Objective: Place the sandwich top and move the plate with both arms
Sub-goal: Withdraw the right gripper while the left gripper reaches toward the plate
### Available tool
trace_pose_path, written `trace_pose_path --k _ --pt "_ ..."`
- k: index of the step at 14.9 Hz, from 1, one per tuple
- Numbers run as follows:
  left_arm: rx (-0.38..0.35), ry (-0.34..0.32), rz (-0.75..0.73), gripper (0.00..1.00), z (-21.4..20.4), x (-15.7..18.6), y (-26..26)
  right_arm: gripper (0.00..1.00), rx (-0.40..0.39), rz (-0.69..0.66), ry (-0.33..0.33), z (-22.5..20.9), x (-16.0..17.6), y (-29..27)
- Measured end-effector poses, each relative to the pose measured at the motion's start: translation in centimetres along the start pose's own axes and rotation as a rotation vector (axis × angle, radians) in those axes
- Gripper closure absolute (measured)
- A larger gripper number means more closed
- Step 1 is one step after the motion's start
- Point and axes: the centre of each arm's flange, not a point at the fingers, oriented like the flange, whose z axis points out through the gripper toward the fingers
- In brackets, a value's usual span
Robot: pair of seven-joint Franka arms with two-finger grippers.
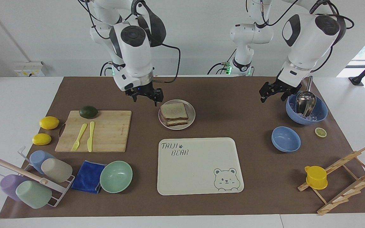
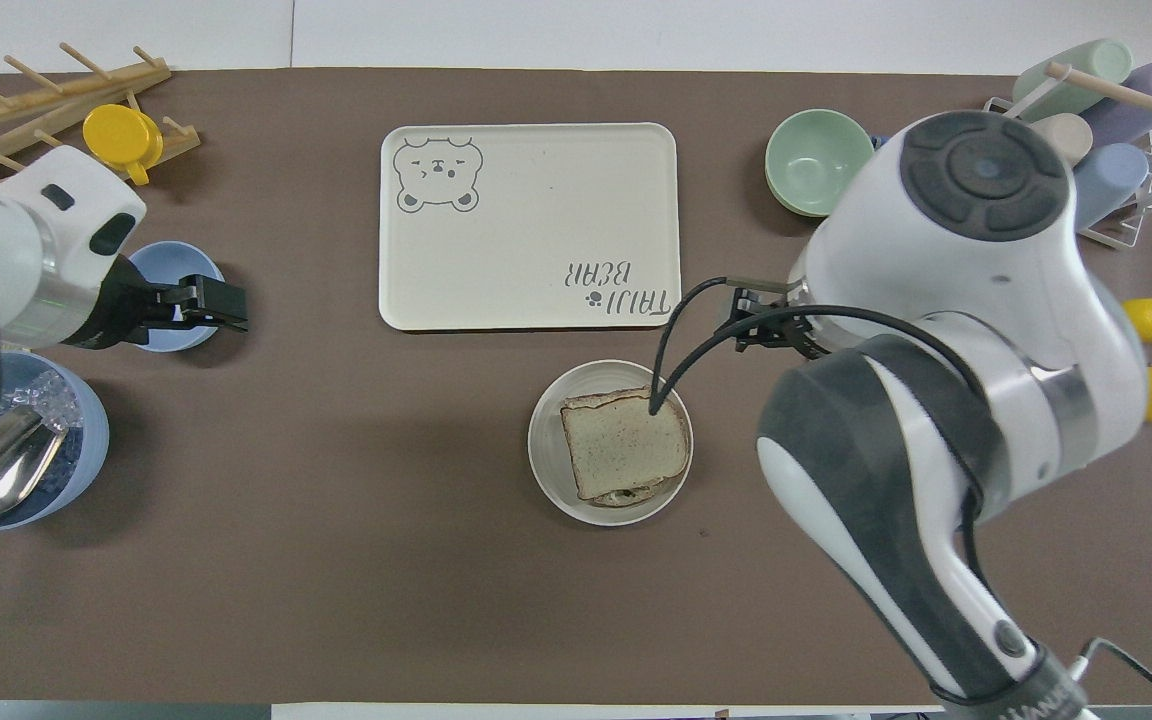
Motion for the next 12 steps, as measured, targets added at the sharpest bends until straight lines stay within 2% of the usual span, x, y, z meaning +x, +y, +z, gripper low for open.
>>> trace_pose_path --k 3,6,10,12 --pt "-0.035 0.003 0.007 0.0 4.7 -0.7 5.1 0.0 -0.008 -0.045 -0.042 -3.6 1.2 9.5" --pt "-0.058 -0.003 0.034 0.0 9.9 -0.7 9.5 0.0 0.002 -0.1 -0.082 -3.8 2.7 16.4" --pt "-0.067 0.019 0.084 0.0 17.0 -3.6 13.5 0.0 0.013 -0.163 -0.077 -3.2 4.1 19.1" --pt "-0.061 0.01 0.114 0.0 18.7 -5.4 14.7 0.0 0.021 -0.216 -0.066 -3.1 4.6 20.2"
